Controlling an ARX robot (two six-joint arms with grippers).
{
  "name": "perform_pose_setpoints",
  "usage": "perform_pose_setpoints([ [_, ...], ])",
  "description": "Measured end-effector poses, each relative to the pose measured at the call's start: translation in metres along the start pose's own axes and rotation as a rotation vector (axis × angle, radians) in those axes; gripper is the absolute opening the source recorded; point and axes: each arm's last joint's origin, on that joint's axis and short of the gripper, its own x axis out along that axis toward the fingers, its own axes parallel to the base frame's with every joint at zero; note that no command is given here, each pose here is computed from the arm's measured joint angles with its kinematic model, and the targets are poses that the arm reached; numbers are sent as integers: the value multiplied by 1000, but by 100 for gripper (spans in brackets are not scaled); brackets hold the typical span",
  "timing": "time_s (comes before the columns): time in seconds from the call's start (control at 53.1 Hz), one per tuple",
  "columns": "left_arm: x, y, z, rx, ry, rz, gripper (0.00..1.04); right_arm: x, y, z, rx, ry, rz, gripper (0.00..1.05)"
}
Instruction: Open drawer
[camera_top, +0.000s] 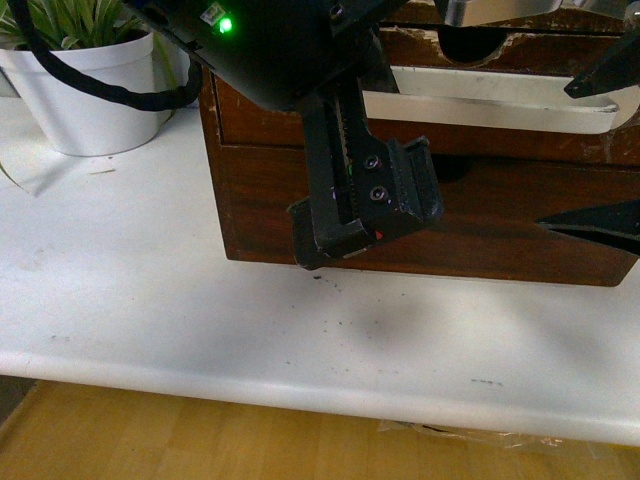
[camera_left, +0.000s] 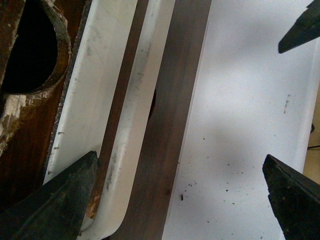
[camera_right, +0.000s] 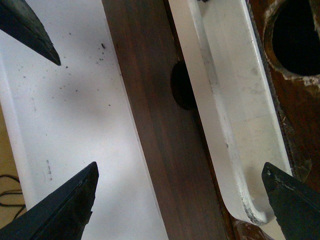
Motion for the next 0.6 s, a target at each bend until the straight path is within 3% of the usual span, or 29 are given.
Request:
perform_pose_setpoints([
  [0.263,0,-2,1,9,5,-33,98,0,1,0,-31,49,104,96],
  [0.602,-22,-20,6,89,49,-180,99,-15,13,0,-74,22,231,96],
])
